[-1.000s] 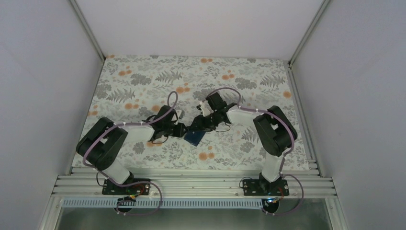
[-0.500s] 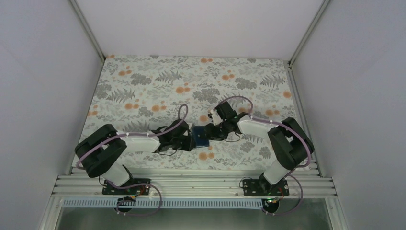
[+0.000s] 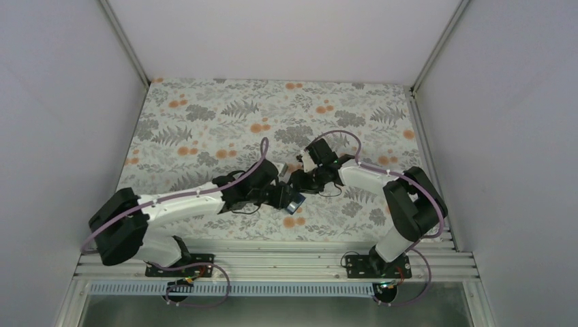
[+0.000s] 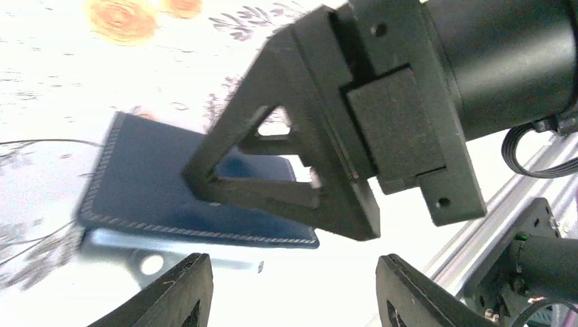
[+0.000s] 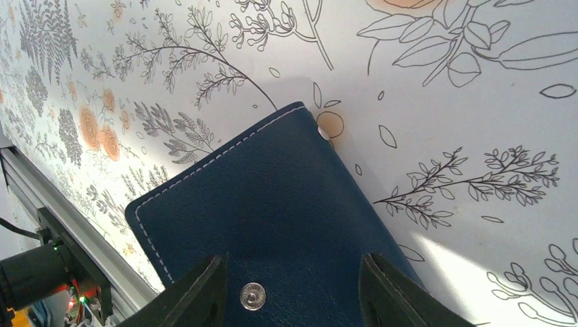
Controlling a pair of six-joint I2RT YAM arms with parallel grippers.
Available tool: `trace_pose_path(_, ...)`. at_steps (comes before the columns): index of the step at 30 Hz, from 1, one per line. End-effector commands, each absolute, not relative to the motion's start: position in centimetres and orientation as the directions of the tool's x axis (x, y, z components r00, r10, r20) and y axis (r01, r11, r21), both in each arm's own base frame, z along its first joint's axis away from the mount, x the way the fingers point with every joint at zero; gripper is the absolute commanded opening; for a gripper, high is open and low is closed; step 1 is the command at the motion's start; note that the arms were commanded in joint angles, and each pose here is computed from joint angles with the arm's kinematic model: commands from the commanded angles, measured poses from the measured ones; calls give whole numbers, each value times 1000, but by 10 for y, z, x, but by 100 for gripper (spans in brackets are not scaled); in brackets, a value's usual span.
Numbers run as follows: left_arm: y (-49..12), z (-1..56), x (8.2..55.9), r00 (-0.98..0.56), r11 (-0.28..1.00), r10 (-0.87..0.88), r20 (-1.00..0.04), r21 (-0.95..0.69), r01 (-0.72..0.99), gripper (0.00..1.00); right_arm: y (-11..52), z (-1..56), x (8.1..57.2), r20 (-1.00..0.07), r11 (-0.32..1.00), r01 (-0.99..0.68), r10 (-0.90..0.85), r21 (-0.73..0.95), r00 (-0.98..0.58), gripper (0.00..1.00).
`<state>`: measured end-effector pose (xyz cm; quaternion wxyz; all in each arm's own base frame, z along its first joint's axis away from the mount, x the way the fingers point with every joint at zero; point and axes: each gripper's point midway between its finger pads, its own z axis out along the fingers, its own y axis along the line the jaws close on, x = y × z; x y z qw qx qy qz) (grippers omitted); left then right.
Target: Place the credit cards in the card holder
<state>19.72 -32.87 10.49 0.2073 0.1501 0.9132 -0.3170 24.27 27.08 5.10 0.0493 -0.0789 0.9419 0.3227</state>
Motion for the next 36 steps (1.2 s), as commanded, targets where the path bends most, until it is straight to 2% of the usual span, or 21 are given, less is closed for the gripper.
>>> trace_pose_path(1,-286,93,193,-873,853,175,-455,-373,365,61,277,65,244,-181,761,-235,-156,605,-971,51)
trace_pose_path(14,-273,37,169,-872,909,247,-423,-210,359,56,275,72,237,-204,742,-283,-199,607,-959,51)
trace_pose_path(24,-267,16,186,-855,941,252,-454,-90,325,44,262,67,227,-221,760,-313,-225,569,-949,53)
trace_pose_path(29,-278,12,190,-850,936,247,-466,-111,333,45,262,63,226,-222,756,-319,-232,571,-947,54)
trace_pose_path(36,-285,15,192,-853,937,223,-472,-139,321,53,263,43,223,-194,755,-315,-248,575,-949,53)
